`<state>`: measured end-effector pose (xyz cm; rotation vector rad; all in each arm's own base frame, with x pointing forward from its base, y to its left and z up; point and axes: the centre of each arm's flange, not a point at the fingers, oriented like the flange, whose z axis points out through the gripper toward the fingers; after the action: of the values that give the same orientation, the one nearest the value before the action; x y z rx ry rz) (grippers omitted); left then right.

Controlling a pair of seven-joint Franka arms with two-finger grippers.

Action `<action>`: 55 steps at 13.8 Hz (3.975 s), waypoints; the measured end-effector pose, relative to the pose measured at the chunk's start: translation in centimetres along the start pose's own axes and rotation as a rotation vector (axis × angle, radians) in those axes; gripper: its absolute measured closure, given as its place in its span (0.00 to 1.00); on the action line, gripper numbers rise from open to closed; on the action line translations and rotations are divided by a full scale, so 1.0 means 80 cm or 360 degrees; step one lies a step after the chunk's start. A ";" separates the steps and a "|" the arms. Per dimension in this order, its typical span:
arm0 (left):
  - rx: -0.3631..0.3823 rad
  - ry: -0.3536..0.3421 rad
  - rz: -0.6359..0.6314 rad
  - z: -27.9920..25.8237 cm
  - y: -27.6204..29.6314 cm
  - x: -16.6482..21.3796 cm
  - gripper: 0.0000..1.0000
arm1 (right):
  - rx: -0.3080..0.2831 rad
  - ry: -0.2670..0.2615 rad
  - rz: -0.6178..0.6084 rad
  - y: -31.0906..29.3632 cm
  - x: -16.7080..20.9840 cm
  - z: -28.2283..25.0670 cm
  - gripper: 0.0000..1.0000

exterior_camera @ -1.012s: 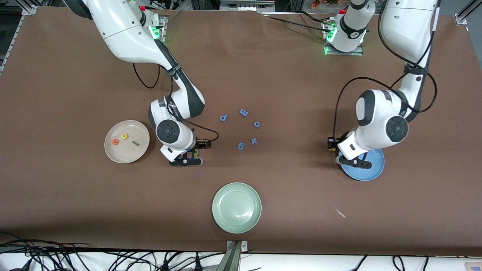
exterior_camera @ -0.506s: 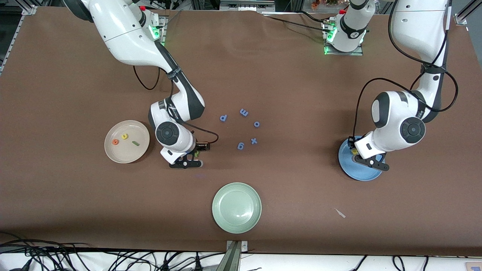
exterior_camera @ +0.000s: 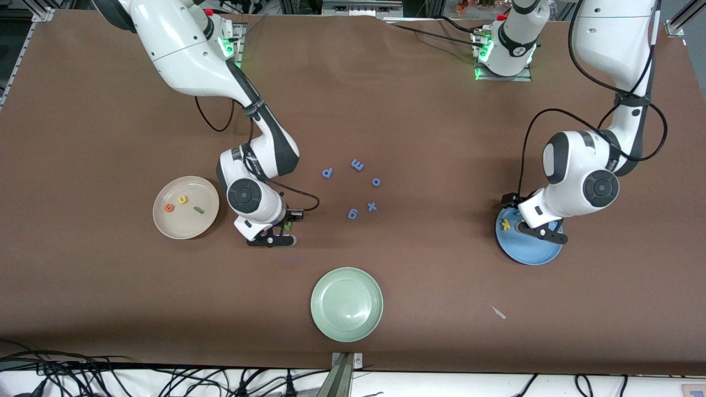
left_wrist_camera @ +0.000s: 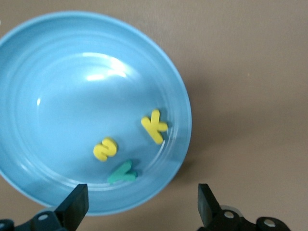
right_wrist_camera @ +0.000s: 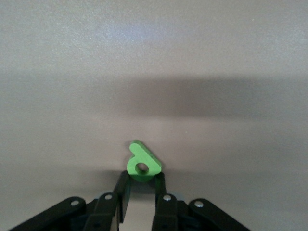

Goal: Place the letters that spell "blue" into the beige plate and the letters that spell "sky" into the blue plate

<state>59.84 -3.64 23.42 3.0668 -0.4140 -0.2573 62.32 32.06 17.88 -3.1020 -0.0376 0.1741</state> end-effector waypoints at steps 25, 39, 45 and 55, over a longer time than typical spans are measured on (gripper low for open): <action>-0.0010 0.0091 -0.0474 -0.457 0.027 -0.166 0.00 | -0.0036 -0.0012 -0.0193 -0.006 0.009 -0.031 0.13; -0.0008 0.0076 -0.0470 -0.452 0.029 -0.160 0.00 | -0.0069 0.0021 -0.0307 -0.001 0.016 -0.001 0.13; -0.0008 0.0076 -0.0470 -0.452 0.029 -0.160 0.00 | -0.0066 0.0033 -0.0308 0.000 0.017 0.004 0.30; -0.0007 0.0076 -0.0470 -0.452 0.029 -0.160 0.00 | -0.0047 0.0084 -0.0305 -0.005 0.020 -0.004 0.70</action>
<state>53.16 -1.94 61.20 3.1129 0.0436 -0.1918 63.98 32.52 18.01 -3.1059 -0.3371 0.0864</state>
